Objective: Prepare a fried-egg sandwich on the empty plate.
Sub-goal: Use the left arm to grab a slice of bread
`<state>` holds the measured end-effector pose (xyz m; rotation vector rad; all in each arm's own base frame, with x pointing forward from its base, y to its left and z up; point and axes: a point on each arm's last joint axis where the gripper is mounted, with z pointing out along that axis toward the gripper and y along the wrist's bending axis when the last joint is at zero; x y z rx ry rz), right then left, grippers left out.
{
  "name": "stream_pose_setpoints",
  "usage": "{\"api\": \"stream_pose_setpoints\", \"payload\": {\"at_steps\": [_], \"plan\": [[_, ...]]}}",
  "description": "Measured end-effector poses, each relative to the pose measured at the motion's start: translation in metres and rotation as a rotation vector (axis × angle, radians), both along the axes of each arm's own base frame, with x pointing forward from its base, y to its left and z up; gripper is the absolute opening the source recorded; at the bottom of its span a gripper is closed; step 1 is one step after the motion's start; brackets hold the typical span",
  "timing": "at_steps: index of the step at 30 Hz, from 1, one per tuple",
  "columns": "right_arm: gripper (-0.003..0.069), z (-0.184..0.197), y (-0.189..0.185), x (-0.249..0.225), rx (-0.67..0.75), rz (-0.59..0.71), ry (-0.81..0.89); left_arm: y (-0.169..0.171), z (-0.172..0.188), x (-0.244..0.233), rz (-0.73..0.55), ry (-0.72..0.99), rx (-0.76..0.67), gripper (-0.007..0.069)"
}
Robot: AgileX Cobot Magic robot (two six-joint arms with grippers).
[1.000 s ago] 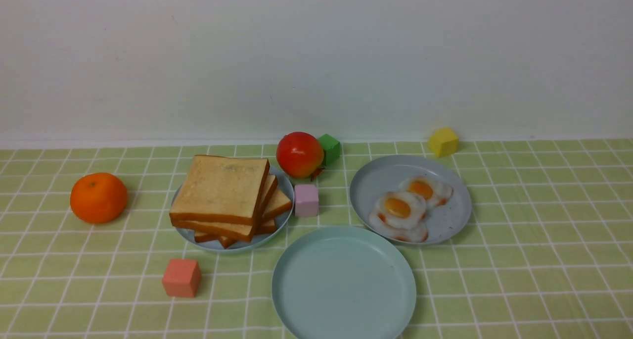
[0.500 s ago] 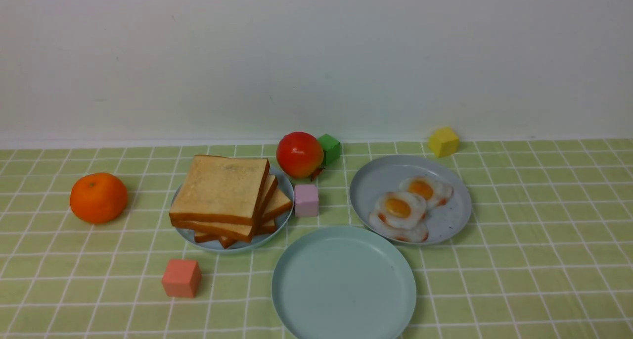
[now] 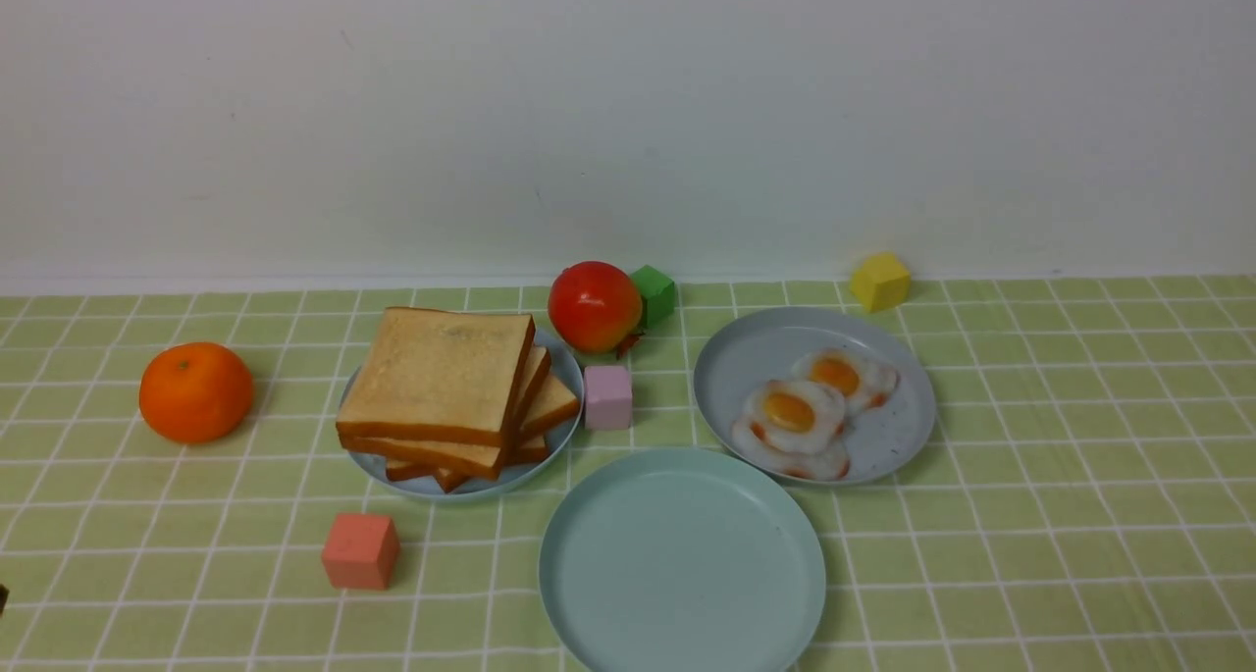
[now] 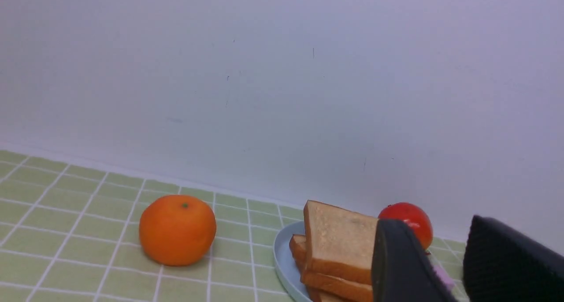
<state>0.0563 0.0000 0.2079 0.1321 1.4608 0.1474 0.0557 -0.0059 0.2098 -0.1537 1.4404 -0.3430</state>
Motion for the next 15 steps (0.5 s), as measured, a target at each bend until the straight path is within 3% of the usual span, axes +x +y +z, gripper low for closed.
{"api": "stream_pose_setpoints", "payload": {"at_steps": [15], "plan": [[0.0241,-0.0024,-0.0001,0.0002,-0.002,-0.001,0.027,0.0004,-0.0059,0.0006,0.004,0.063,0.001,0.0238]]}}
